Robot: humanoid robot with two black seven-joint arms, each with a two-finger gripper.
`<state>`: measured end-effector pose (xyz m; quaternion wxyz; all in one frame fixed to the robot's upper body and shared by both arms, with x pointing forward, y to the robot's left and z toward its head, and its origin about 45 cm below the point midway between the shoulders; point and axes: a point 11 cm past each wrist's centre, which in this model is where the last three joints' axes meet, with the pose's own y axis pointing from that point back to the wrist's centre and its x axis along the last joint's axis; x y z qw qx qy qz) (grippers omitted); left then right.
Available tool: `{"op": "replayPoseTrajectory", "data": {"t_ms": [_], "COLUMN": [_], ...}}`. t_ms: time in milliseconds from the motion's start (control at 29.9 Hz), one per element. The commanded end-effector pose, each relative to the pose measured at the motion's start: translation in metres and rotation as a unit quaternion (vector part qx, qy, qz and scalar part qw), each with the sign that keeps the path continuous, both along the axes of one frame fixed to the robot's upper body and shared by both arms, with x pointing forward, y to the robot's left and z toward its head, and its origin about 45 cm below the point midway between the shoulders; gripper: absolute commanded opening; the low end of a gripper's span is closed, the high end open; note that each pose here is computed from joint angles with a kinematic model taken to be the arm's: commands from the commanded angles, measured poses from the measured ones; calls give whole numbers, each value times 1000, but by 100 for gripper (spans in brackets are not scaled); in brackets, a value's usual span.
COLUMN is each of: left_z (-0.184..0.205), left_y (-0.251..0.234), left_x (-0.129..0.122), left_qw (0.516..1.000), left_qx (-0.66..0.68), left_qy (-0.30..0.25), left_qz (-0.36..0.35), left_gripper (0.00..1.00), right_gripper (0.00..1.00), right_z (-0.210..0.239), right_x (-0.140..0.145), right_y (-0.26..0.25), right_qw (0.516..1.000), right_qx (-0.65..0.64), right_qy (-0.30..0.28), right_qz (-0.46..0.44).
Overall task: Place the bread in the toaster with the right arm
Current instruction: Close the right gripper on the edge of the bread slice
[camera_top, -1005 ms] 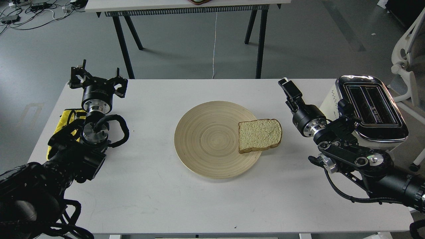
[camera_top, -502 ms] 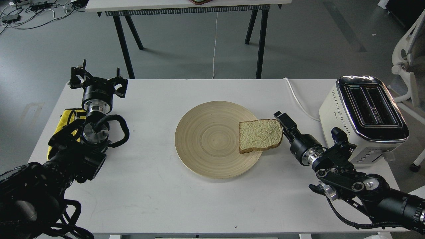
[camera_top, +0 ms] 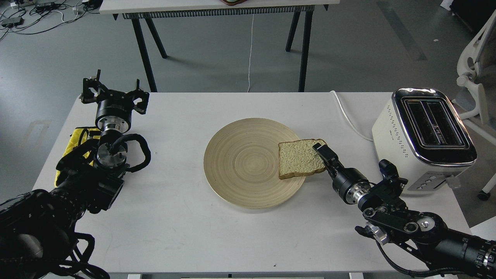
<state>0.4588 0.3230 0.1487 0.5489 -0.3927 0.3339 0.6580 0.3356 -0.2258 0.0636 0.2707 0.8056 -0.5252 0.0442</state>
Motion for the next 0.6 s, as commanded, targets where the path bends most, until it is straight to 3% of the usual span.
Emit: {"op": "replayPoseTrajectory", "data": {"t_ms": [0,268,569], "left_z": [0,0,0], "left_y": [0,0,0], "left_x": [0,0,0], "left_qw": [1000,1000,1000], "left_qx": [0,0,0], "left_qy": [0,0,0], "left_qz": [0,0,0], "left_gripper": [100,100,100], "right_gripper": [36,4,1], "right_z": [2,6,55], "right_x": [2,7,39], "right_y": [3,3,10], "right_qw": [1000,1000,996], "right_qx": [2,5,66], "right_qy": [-2,-8,-61], "right_qz": [1,-2,-26]}}
